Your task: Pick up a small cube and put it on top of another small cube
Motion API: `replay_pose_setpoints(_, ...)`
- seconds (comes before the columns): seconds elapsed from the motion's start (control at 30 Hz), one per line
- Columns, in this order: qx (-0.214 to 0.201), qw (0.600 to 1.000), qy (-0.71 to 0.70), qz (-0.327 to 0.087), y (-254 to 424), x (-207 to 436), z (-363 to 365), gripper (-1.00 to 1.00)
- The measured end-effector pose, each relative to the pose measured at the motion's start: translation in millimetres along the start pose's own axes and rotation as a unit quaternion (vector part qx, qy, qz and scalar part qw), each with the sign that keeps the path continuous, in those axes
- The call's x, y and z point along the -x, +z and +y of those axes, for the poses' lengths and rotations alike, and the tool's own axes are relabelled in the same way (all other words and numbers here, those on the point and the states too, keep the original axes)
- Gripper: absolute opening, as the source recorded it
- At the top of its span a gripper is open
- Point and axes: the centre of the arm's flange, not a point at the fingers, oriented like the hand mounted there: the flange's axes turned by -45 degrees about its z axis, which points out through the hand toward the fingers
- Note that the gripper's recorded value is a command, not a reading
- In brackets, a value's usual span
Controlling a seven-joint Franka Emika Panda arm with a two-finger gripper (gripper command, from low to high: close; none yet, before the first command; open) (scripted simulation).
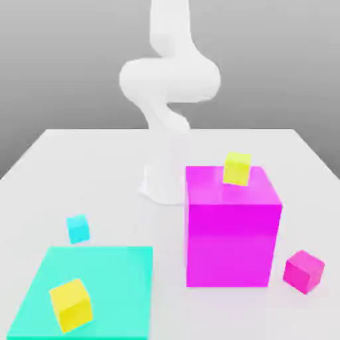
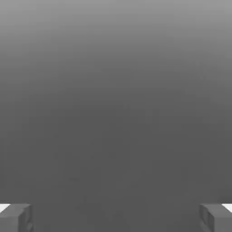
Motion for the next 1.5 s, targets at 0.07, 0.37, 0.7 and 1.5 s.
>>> replay_pose_setpoints(0.07,-0.014,0.999,-0.043,-0.007,14,-1,-6,0.00)
replay_pose_setpoints(0.37,-0.094,0.966,-0.236,-0.038,83,8,-33,0.00)
replay_pose_setpoints(0.7,-0.179,0.879,-0.439,-0.048,155,33,-78,0.00)
replay_pose_setpoints(1.5,-0.330,0.491,-0.807,0.004,285,146,-202,0.00)
